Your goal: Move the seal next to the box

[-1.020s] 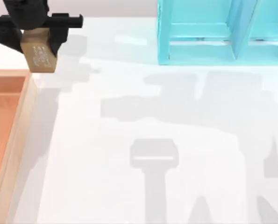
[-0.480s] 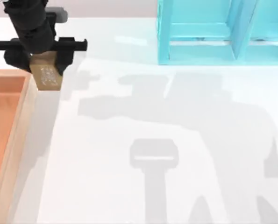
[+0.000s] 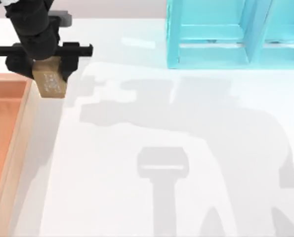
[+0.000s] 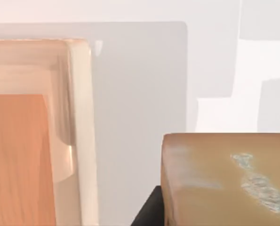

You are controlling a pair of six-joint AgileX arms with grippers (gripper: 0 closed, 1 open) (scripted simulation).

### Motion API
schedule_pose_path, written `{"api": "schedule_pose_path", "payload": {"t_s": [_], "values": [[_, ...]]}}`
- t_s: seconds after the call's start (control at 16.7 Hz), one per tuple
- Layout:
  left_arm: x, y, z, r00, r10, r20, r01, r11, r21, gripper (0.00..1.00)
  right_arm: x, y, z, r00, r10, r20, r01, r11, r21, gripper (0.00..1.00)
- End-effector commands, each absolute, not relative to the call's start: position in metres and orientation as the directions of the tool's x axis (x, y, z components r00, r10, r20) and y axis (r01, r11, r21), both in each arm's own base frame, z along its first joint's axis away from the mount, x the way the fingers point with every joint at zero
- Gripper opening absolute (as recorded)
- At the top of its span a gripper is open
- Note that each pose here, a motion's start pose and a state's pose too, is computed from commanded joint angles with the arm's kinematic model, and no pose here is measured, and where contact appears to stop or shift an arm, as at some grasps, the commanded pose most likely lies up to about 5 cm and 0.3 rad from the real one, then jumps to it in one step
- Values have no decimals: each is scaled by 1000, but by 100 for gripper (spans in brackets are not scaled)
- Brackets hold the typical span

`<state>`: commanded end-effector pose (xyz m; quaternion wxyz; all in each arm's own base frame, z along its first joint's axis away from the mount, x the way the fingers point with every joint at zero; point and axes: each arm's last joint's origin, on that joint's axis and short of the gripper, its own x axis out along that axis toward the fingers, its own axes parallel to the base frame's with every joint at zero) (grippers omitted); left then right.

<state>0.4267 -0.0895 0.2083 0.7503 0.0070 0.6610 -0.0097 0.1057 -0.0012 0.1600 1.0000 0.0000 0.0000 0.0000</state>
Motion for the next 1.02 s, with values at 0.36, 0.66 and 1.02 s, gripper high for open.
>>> {"api": "schedule_pose_path", "payload": {"t_s": [0.36, 0.66, 1.02], "values": [[427, -89, 208, 126, -5, -992, 24, 1000, -2, 60, 106, -1, 160, 1000, 0, 0, 0, 1000, 0, 100], [427, -89, 208, 126, -5, -992, 24, 1000, -2, 98, 106, -1, 160, 1000, 0, 0, 0, 1000, 0, 100], [427, -89, 208, 126, -5, -992, 24, 1000, -2, 100, 106, -1, 160, 1000, 0, 0, 0, 1000, 0, 100]]}}
